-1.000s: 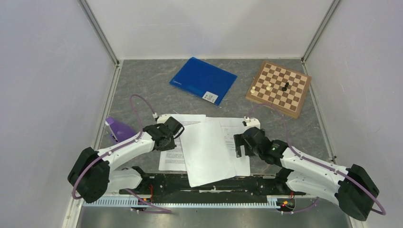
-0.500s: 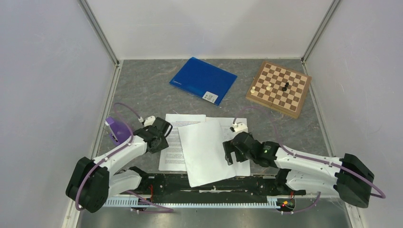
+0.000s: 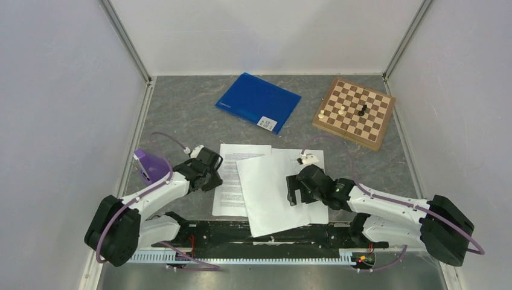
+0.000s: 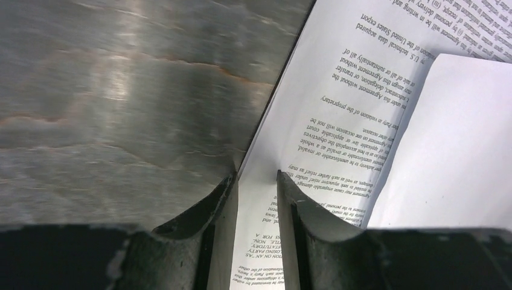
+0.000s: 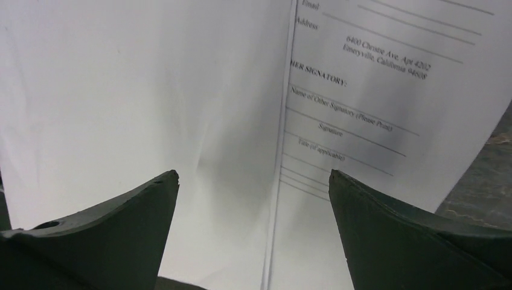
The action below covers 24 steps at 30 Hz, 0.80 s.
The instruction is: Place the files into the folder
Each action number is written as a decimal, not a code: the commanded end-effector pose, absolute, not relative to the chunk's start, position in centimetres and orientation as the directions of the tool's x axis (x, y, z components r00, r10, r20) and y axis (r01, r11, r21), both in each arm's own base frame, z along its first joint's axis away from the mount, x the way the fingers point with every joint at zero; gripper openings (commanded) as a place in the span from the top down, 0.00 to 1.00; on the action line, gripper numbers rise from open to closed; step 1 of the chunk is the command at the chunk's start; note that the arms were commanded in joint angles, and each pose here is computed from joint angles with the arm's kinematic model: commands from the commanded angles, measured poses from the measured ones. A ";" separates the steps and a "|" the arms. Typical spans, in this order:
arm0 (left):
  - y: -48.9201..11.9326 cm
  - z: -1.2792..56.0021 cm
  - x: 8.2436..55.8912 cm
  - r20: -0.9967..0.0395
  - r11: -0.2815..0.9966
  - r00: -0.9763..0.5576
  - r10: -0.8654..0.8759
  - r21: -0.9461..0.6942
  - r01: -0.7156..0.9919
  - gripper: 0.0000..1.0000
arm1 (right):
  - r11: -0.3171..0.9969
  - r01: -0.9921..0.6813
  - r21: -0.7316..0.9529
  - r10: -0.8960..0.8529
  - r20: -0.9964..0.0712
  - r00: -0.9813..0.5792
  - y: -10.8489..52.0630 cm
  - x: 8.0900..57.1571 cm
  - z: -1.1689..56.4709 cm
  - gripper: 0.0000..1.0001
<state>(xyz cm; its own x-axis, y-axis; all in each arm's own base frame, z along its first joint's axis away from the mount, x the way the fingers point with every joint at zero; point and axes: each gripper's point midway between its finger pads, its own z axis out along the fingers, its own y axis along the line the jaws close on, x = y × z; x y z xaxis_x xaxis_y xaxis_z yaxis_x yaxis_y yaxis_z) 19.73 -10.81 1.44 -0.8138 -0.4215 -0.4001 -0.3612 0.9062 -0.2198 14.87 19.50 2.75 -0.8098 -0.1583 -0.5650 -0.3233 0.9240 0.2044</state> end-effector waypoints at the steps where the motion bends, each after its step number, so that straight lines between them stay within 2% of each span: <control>1: -14.4 -0.3 17.3 -0.269 0.897 -0.866 -0.422 -0.264 -0.355 0.63 | 0.932 -0.295 0.213 -0.121 -0.585 -0.802 18.2 16.6 3.0 0.02; 6: -16.5 -0.8 16.3 -0.262 0.900 -0.872 -0.413 -0.264 -0.347 0.65 | 0.938 -0.278 0.208 -0.115 -0.569 -0.814 16.9 16.8 2.9 0.02; 11: -15.7 -0.5 16.6 -0.301 0.913 -0.866 -0.398 -0.226 -0.341 0.65 | 0.947 -0.249 0.205 -0.106 -0.530 -0.841 15.2 14.9 2.1 0.02; 17: -15.4 0.0 17.0 -0.326 0.924 -0.868 -0.375 -0.206 -0.322 0.65 | 0.974 -0.185 0.131 -0.086 -0.544 -0.835 12.5 14.6 3.0 0.02; 22: -15.6 0.2 17.1 -0.327 0.924 -0.868 -0.374 -0.212 -0.319 0.65 | 0.950 -0.227 0.213 -0.122 -0.416 -0.901 13.5 11.4 0.8 0.02; 24: -15.7 0.2 17.1 -0.327 0.925 -0.869 -0.372 -0.214 -0.315 0.65 | 0.945 -0.233 0.231 -0.123 -0.409 -0.904 13.5 10.8 0.6 0.02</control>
<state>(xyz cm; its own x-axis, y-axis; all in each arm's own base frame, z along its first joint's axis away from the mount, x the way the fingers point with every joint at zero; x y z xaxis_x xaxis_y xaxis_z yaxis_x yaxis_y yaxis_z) 18.66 -17.82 1.61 -0.8522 -0.3944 -0.3437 -0.2847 0.9009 -0.3277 13.35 13.68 1.99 -0.8624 -0.1087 -0.4944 -0.2283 0.9552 0.1883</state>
